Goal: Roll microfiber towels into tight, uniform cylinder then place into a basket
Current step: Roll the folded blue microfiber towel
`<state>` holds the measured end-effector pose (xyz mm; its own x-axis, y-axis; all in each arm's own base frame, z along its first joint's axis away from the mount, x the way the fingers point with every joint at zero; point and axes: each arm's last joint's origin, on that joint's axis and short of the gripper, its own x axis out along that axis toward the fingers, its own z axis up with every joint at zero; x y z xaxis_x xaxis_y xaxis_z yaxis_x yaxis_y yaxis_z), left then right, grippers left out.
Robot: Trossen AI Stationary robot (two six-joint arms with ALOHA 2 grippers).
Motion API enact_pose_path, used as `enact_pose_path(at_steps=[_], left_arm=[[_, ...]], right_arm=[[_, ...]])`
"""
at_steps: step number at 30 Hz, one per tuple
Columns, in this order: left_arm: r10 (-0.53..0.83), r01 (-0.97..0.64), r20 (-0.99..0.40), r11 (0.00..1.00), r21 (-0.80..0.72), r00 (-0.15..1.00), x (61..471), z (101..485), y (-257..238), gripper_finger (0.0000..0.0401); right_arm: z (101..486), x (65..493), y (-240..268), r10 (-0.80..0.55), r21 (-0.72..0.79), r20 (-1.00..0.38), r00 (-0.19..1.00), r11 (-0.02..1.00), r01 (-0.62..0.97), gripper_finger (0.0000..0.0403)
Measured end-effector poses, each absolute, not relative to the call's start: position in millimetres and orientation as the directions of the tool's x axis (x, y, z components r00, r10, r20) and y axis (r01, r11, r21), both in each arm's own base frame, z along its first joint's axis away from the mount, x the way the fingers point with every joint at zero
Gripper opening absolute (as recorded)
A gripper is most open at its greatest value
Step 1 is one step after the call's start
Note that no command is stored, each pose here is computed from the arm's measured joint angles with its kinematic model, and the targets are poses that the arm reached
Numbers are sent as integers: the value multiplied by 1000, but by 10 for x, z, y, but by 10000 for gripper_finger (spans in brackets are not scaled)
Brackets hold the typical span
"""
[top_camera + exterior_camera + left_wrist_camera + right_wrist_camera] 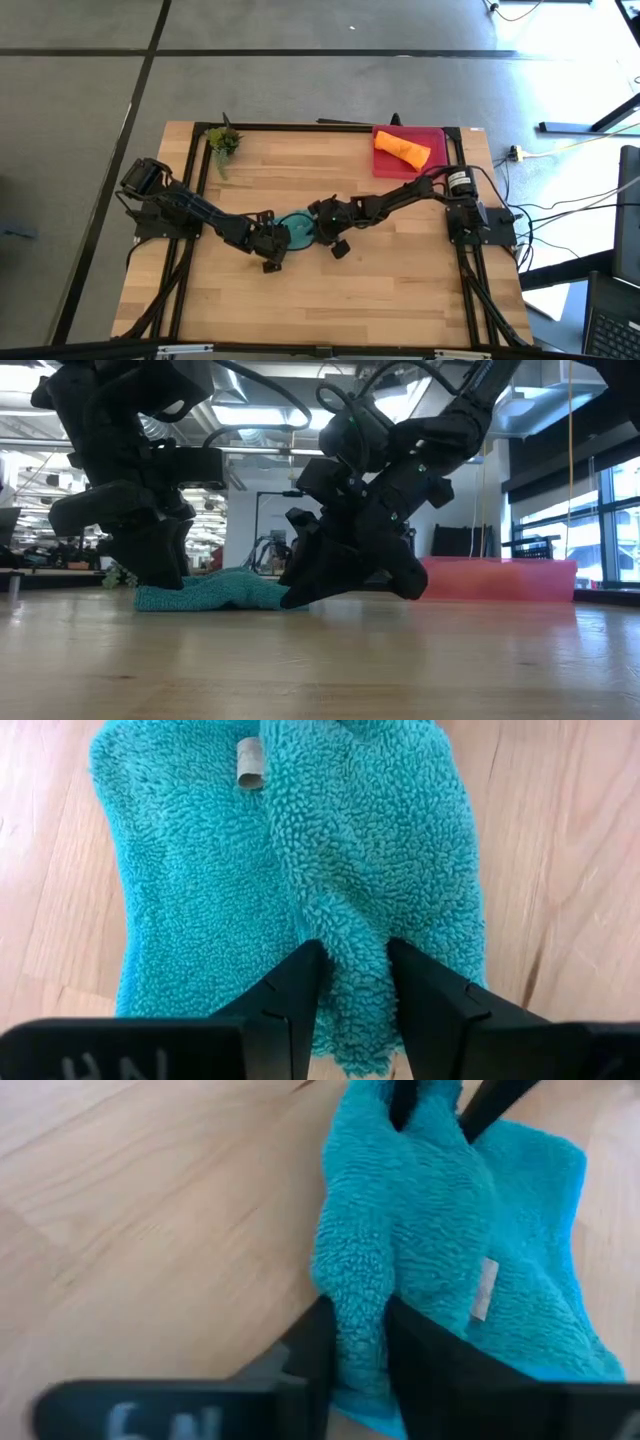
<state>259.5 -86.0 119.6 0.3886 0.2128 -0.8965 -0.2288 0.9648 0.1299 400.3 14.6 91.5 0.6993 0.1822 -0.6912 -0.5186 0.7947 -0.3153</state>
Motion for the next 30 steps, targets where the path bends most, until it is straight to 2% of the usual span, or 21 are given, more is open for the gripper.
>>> enact_pose_path(at_steps=[4, 6, 12, 23, 30], left_arm=[[216, -229, -896, 964, 133, 387, 2592, 1196, -859, 114], [226, -247, -893, 959, 135, 390, 2593, 1198, -858, 114], [244, -235, -885, 959, 160, 395, 2598, 1195, -854, 114], [264, -238, -878, 955, 179, 399, 2600, 1192, -847, 114], [264, -233, -878, 955, 181, 399, 2600, 1191, -846, 114]], right_arm=[[912, 4002, 108, 177, -285, -693, 699, 823, -491, 32], [904, 3995, 93, 177, -268, -700, 692, 832, -485, 17], [900, 3991, 26, 193, -246, -700, 688, 839, -485, 24], [895, 3971, -135, 303, -103, -678, 669, 862, -495, 17], [1000, 4036, -213, 410, 80, -704, 580, 857, -509, 17]])
